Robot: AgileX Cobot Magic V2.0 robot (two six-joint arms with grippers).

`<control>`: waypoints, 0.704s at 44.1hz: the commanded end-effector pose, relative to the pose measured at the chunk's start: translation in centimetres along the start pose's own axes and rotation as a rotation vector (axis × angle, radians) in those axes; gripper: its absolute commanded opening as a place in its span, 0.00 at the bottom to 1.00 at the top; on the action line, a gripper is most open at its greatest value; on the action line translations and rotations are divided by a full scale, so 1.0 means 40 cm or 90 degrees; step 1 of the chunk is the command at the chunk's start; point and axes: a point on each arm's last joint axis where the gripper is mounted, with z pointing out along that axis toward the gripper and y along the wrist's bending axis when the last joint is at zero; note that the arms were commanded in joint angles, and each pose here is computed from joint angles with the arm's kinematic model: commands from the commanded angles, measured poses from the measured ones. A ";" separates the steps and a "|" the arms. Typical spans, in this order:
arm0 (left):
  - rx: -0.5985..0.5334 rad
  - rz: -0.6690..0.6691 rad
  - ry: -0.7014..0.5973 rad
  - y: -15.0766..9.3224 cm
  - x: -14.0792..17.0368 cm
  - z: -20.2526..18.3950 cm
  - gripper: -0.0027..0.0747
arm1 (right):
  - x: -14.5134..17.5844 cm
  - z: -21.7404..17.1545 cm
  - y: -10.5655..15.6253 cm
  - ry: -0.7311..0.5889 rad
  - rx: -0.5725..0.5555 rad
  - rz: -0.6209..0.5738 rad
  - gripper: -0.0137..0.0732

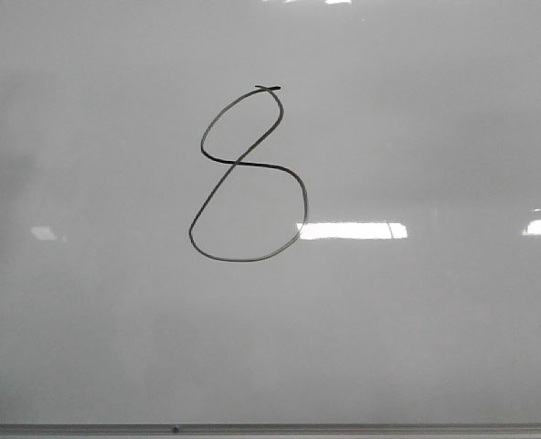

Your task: Write number 8 on whiteboard

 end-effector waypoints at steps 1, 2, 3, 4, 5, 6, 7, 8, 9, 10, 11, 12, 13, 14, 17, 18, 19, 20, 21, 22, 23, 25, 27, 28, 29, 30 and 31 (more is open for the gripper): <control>-0.106 -0.063 -0.094 0.037 0.004 0.000 0.08 | 0.028 -0.027 -0.008 -0.082 0.054 0.044 0.38; -0.128 -0.072 -0.102 0.044 0.017 0.001 0.08 | 0.040 -0.030 -0.007 -0.087 0.058 0.044 0.34; -0.139 -0.075 -0.101 0.048 0.027 0.003 0.08 | 0.051 -0.033 -0.005 -0.090 0.059 0.044 0.32; -0.157 -0.076 -0.111 0.054 0.033 0.002 0.08 | 0.065 -0.036 -0.003 -0.093 0.061 0.044 0.29; -0.168 -0.078 -0.114 0.058 0.039 0.002 0.08 | 0.075 -0.036 -0.001 -0.092 0.062 0.045 0.26; -0.179 -0.079 -0.115 0.061 0.046 0.003 0.08 | 0.082 -0.039 0.000 -0.097 0.063 0.044 0.23; -0.189 -0.083 -0.121 0.065 0.048 0.004 0.08 | 0.091 -0.041 0.002 -0.098 0.064 0.044 0.21; -0.194 -0.085 -0.124 0.066 0.047 0.006 0.08 | 0.095 -0.042 0.003 -0.099 0.064 0.044 0.18; -0.197 -0.083 -0.124 0.066 0.048 0.009 0.08 | 0.102 -0.043 0.004 -0.099 0.064 0.044 0.16; -0.201 -0.085 -0.127 0.067 0.048 0.012 0.08 | 0.106 -0.043 0.005 -0.099 0.064 0.044 0.14; -0.205 -0.087 -0.131 0.067 0.046 0.017 0.08 | 0.109 -0.042 0.005 -0.097 0.064 0.044 0.13; -0.209 -0.087 -0.132 0.067 0.045 0.024 0.08 | 0.112 -0.041 0.005 -0.096 0.065 0.045 0.12; -0.213 -0.086 -0.138 0.067 0.042 0.028 0.08 | 0.114 -0.040 0.005 -0.095 0.065 0.045 0.11; -0.217 -0.084 -0.136 0.066 0.043 0.038 0.08 | 0.115 -0.039 0.005 -0.093 0.064 0.045 0.11; -0.224 -0.083 -0.136 0.058 0.048 0.071 0.08 | 0.116 -0.038 0.005 -0.092 0.064 0.046 0.11; -0.219 -0.075 -0.136 0.053 0.048 0.082 0.08 | 0.115 -0.038 0.005 -0.093 0.065 0.046 0.11; -0.217 -0.073 -0.134 0.049 0.050 0.096 0.08 | 0.115 -0.038 0.005 -0.093 0.065 0.046 0.11; -0.208 -0.066 -0.138 0.042 0.050 0.107 0.08 | 0.115 -0.038 0.005 -0.093 0.065 0.046 0.11; -0.201 -0.055 -0.137 0.037 0.050 0.119 0.08 | 0.115 -0.038 0.005 -0.093 0.065 0.046 0.11; -0.195 -0.056 -0.139 0.032 0.053 0.133 0.08 | 0.115 -0.038 0.005 -0.093 0.065 0.046 0.11; -0.188 -0.054 -0.145 0.026 0.053 0.143 0.08 | 0.115 -0.039 0.005 -0.093 0.065 0.046 0.11; -0.175 -0.056 -0.157 0.019 0.055 0.160 0.08 | 0.115 -0.039 0.005 -0.094 0.065 0.046 0.11; -0.164 -0.086 -0.173 0.016 0.058 0.176 0.08 | 0.115 -0.039 0.004 -0.096 0.066 0.046 0.11; -0.157 -0.103 -0.180 0.014 0.058 0.180 0.08 | 0.114 -0.039 0.004 -0.096 0.066 0.046 0.11; -0.152 -0.119 -0.184 0.013 0.061 0.188 0.08 | 0.114 -0.039 0.004 -0.096 0.066 0.046 0.11; -0.147 -0.138 -0.190 0.014 0.064 0.196 0.08 | 0.114 -0.039 0.004 -0.096 0.066 0.046 0.11; -0.141 -0.149 -0.196 0.013 0.064 0.199 0.08 | 0.114 -0.039 0.004 -0.096 0.066 0.046 0.11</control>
